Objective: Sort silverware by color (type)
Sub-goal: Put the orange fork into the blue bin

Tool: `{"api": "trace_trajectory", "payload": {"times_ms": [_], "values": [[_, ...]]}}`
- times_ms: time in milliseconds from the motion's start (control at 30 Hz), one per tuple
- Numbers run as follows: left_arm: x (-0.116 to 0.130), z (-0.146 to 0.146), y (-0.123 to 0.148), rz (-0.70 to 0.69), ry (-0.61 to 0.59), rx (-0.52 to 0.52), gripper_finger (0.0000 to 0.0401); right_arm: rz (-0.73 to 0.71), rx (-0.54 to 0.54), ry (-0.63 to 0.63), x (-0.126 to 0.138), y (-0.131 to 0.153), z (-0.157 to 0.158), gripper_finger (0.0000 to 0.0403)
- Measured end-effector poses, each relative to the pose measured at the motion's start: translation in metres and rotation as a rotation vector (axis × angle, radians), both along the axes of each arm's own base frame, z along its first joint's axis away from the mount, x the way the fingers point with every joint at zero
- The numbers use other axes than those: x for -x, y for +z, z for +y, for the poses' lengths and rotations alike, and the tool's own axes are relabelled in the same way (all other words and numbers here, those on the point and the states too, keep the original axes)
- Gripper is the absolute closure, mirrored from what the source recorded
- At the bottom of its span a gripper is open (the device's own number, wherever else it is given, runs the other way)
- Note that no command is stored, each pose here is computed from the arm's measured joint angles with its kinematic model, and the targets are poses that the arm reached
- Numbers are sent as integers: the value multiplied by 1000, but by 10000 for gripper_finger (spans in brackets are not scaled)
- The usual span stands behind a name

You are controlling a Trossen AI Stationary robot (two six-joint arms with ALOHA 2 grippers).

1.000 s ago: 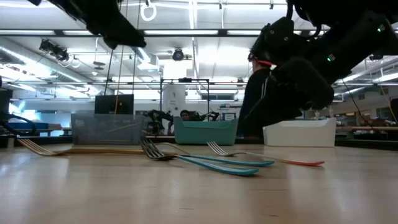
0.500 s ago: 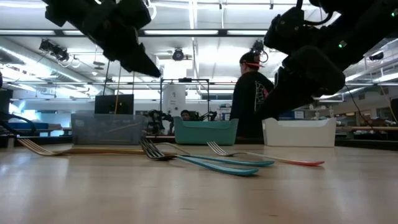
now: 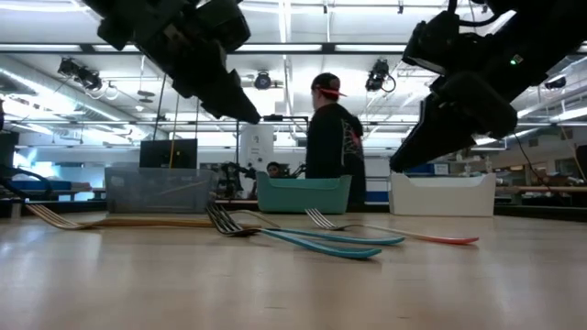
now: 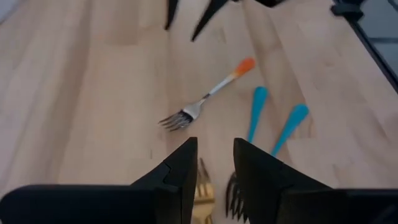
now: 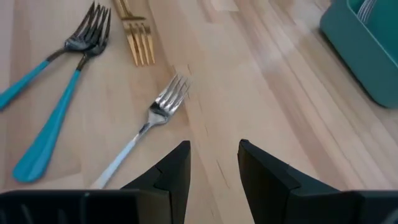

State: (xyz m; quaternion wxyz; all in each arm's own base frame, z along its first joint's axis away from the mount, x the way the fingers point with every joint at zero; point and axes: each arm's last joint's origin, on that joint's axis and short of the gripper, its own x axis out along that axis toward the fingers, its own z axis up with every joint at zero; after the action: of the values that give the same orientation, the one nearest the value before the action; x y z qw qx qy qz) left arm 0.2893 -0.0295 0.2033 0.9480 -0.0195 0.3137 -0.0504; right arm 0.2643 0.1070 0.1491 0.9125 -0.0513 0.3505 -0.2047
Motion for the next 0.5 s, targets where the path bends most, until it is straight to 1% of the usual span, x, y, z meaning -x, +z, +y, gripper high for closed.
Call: {"api": "trace_trajectory", "payload": {"times_ms": [100, 167, 200, 300, 367, 433, 500], "values": [[-12, 0, -3, 7, -32, -5, 289, -1, 13, -22, 6, 0, 0, 263], [-16, 0, -6, 38, -50, -14, 290, -22, 9, -41, 9, 0, 0, 263], [-22, 0, -6, 29, -61, -15, 290, -28, 13, -51, 13, -1, 0, 263], [-31, -1, -8, 41, -100, -19, 290, -82, 14, -99, 19, -3, 2, 263], [-42, -1, -8, 19, -136, -5, 290, -110, 31, -129, 26, -5, 2, 263], [-46, 0, -10, 42, -172, 27, 290, -157, 17, -151, 28, -5, 4, 263], [-56, 1, -10, 14, -191, 40, 290, -170, 38, -162, 33, -7, 4, 263]]}}
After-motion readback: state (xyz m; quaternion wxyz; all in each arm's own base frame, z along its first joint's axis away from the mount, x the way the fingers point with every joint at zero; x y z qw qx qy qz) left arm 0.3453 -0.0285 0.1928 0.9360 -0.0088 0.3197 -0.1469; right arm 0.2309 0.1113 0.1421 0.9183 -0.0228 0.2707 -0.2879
